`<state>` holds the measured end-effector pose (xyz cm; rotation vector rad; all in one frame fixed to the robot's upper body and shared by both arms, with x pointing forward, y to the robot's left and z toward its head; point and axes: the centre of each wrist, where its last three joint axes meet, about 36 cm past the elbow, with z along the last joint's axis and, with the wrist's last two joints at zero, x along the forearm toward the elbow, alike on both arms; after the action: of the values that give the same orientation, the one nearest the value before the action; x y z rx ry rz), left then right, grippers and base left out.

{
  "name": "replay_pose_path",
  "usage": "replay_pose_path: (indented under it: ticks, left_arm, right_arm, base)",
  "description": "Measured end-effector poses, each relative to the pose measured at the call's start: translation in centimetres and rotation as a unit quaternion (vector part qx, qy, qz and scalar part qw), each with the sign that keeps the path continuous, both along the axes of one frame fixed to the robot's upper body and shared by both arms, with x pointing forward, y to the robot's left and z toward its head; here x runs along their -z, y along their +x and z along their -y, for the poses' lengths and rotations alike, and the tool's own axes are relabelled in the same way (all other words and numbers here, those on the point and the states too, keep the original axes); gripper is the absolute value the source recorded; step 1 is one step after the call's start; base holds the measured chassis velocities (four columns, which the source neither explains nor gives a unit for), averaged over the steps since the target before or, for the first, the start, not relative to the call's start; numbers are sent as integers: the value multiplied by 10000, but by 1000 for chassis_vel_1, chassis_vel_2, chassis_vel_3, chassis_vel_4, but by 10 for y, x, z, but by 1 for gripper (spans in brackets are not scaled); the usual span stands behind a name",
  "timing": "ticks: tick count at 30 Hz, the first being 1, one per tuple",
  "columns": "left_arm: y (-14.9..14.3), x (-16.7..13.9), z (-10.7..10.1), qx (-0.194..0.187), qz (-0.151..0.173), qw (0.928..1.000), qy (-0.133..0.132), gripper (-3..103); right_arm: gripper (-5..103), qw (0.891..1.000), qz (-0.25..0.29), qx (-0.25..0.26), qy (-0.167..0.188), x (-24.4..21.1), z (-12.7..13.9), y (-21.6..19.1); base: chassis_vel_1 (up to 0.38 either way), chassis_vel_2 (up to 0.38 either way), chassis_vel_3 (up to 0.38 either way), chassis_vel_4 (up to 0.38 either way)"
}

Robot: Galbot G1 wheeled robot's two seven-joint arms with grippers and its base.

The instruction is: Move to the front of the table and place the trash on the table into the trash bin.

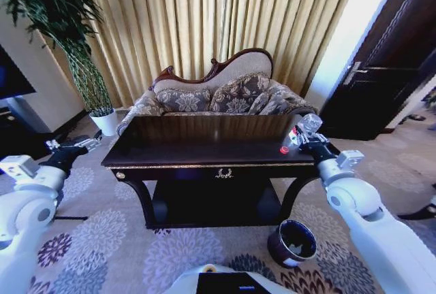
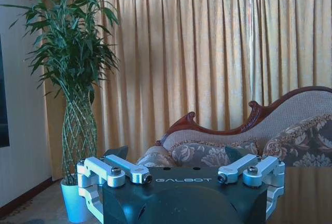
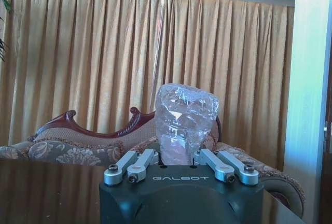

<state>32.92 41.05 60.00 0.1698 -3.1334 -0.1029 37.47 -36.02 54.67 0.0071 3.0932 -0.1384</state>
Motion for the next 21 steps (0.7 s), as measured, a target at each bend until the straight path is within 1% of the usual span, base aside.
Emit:
replay_pose_path:
  ticks: [11, 16, 18, 20, 21]
  left_arm:
    - [0, 1, 1, -1, -2, 10000, -15, 100]
    - [0, 4, 4, 31, -21, 10000, -79, 100]
    - [-2, 8, 7, 56, -38, 9999, -155, 100]
    - [-4, 10, 12, 89, -36, 9997, -203, 100]
    - [-4, 10, 12, 89, -36, 9997, -203, 100]
  right_arm:
    - [25, 10000, -27, 14, 26, 2, 0, -1]
    - [25, 9999, -89, 40, 97, 8, 0, -2]
    - [25, 9998, -100, 121, 78, 20, 2, -2]
    - [25, 9994, -242, 221, 82, 40, 8, -2]
    - [25, 9994, -242, 221, 82, 40, 8, -2]
  base:
    - [112, -107, -106, 96]
    - [83, -91, -89, 84]
    - [36, -23, -31, 26]
    - [0, 0, 0, 0]
    - [0, 0, 0, 0]
